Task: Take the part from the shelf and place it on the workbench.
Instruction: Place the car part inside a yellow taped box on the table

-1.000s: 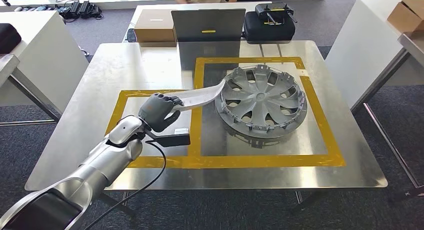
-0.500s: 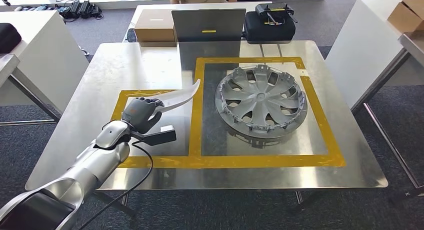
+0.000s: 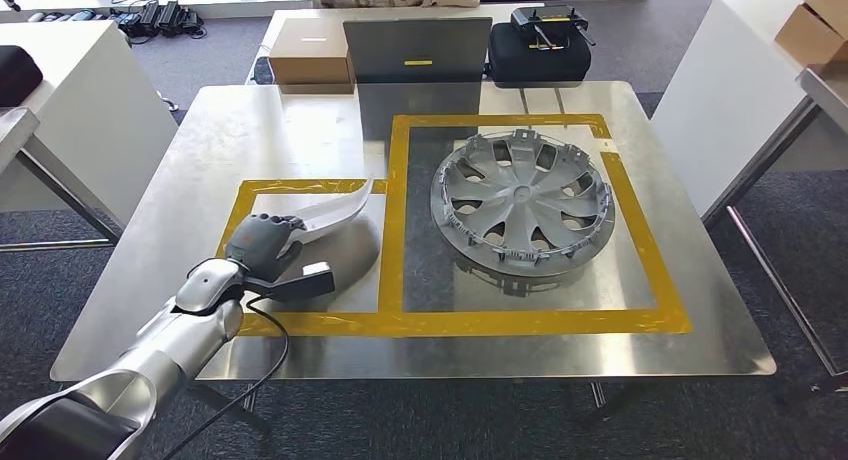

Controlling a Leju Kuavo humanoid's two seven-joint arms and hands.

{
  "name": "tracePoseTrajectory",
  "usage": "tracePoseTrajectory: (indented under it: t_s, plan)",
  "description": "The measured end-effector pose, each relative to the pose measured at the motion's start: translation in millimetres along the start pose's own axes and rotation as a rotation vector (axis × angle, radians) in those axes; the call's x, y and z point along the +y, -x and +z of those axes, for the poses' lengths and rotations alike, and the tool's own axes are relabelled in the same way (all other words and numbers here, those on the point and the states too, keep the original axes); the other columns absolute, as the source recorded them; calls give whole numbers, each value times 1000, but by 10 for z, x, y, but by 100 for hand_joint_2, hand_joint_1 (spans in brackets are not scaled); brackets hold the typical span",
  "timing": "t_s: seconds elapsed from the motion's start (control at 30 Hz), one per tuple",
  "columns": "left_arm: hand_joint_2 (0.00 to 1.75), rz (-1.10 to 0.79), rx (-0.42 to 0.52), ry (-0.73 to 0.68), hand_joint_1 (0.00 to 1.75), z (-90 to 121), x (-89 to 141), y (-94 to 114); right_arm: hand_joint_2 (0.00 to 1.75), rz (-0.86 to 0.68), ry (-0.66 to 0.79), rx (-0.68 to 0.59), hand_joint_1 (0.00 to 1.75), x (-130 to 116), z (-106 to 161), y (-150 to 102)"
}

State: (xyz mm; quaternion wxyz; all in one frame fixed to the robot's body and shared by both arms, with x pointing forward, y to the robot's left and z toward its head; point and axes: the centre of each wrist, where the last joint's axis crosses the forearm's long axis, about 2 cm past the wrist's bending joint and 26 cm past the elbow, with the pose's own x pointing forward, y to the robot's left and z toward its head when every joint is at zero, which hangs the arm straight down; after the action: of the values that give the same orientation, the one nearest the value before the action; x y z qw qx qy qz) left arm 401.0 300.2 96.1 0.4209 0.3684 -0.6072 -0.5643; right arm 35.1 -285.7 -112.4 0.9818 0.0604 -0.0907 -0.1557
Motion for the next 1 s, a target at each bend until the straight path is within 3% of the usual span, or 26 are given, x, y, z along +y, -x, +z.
tracePoseTrajectory:
  t_s: [0.2,0.33,0.53,0.67,0.83,1.0]
  plan:
    - [175,-1,-5,28,175,76,-101,-12,0,4,-1,-5,0,0,0,1]
    - [175,3,-18,34,0,107,-137,-15,0,6,-1,-11,0,0,0,1]
    - [175,13,-18,32,0,130,-165,-19,0,6,-1,-16,0,0,0,1]
    - [0,21,-8,29,0,130,-162,-15,0,6,-2,-16,0,0,0,1]
    - [0,131,2,-1,0,143,-171,-2,0,4,-1,-20,0,0,0,1]
    - [0,543,-37,-72,0,147,-189,-17,0,1,-2,-28,0,0,0,2]
